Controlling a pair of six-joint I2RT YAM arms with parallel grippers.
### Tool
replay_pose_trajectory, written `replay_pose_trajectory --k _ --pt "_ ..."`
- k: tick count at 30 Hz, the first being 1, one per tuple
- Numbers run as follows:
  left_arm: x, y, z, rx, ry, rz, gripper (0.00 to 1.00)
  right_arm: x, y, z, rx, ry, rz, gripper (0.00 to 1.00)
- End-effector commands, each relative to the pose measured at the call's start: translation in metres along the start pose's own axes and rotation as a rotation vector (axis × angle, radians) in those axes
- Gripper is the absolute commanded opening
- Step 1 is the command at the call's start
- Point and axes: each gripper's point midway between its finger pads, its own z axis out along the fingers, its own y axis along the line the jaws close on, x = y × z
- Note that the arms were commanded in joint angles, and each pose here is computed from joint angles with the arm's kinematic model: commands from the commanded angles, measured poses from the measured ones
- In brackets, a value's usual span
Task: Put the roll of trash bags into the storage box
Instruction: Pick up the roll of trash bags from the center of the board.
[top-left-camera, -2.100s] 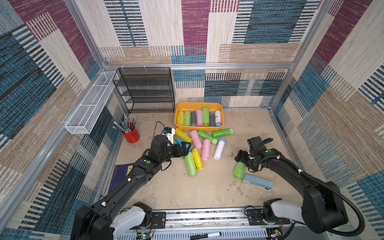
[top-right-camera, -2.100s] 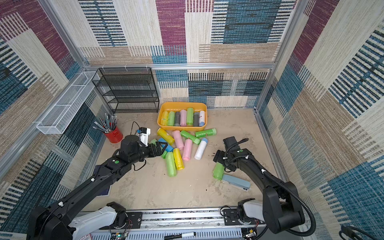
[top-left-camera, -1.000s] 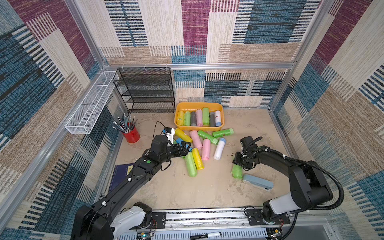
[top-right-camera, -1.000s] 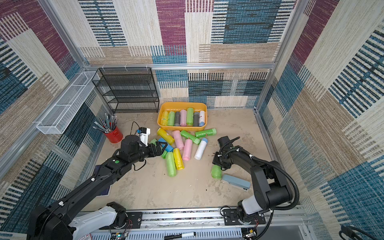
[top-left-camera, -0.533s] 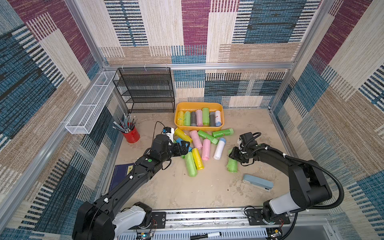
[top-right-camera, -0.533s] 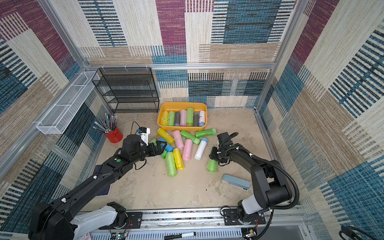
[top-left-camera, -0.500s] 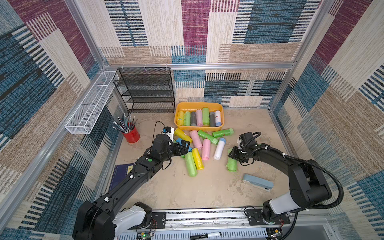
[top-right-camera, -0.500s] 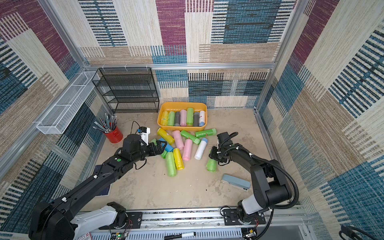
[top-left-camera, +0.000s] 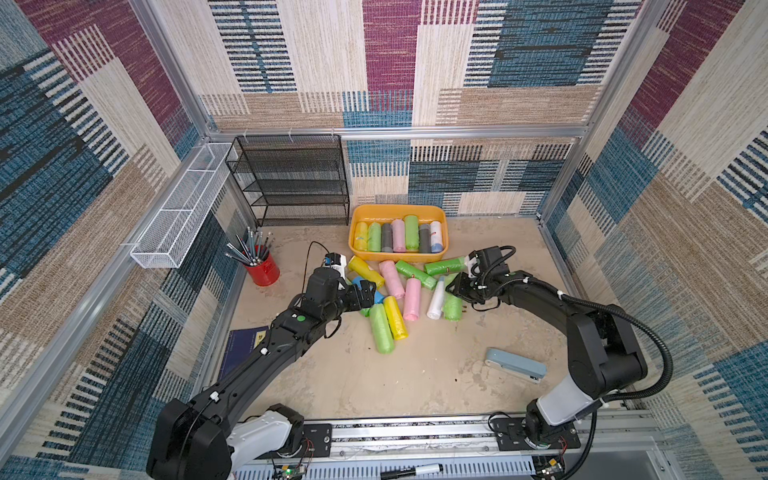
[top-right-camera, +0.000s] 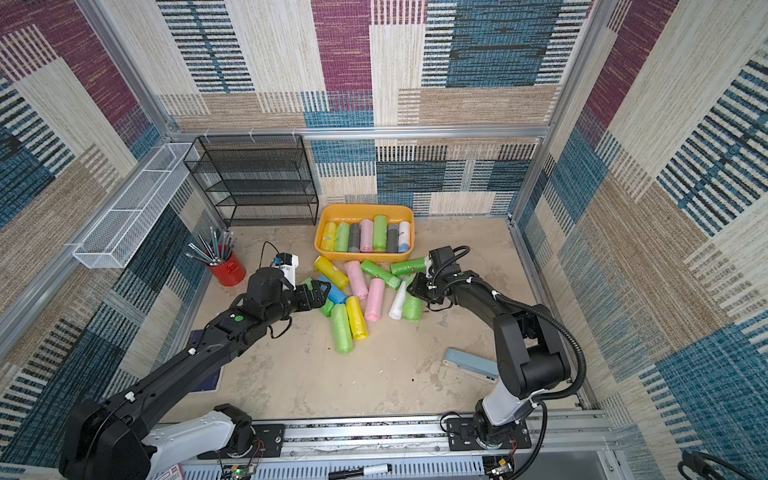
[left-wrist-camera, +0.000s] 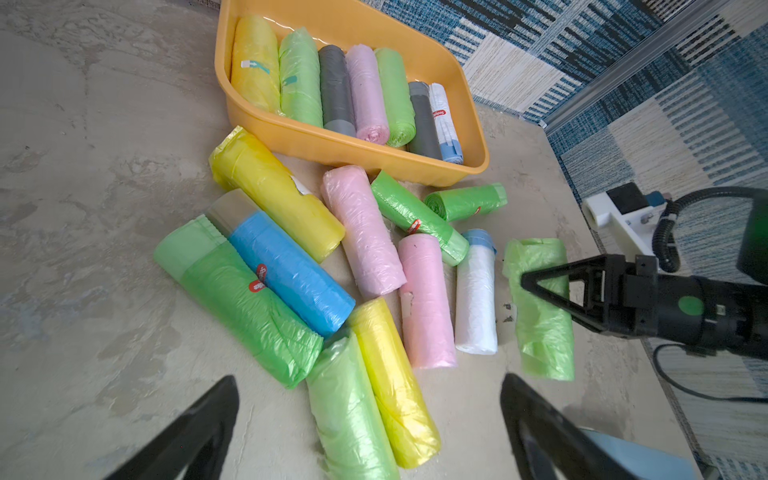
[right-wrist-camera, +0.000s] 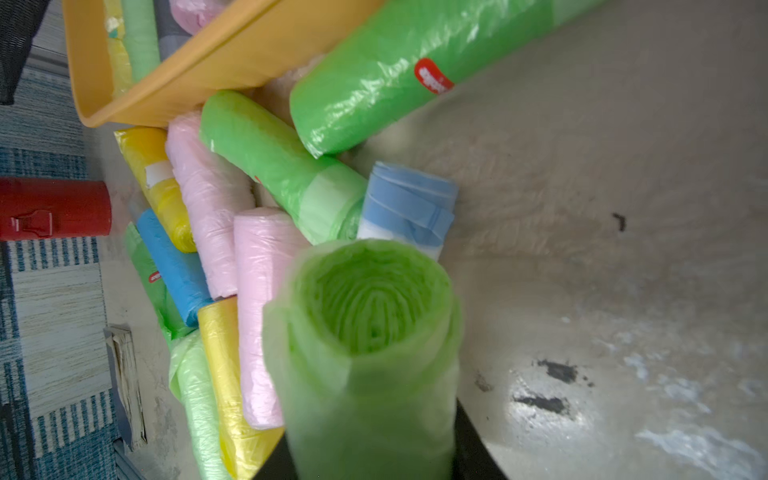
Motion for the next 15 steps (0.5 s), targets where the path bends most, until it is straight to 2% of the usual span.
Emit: replay_pose_trajectory --k 1,8,15 --pt "-0.001 0.001 -0.001 -0.002 -0.016 0.033 0.99 -0.016 0.019 -0.005 -0.06 -0.044 -0.019 0.32" --pt "0.003 -0.003 0.003 0.022 0.005 0.021 0.99 -0.051 0.045 -0.024 -0.11 -0.157 -0.052 0.33" --pt "0.001 -0.006 -0.001 0.036 0.001 0.019 0.98 -0.102 0.065 -0.014 -0.098 -0.206 -0.133 0.33"
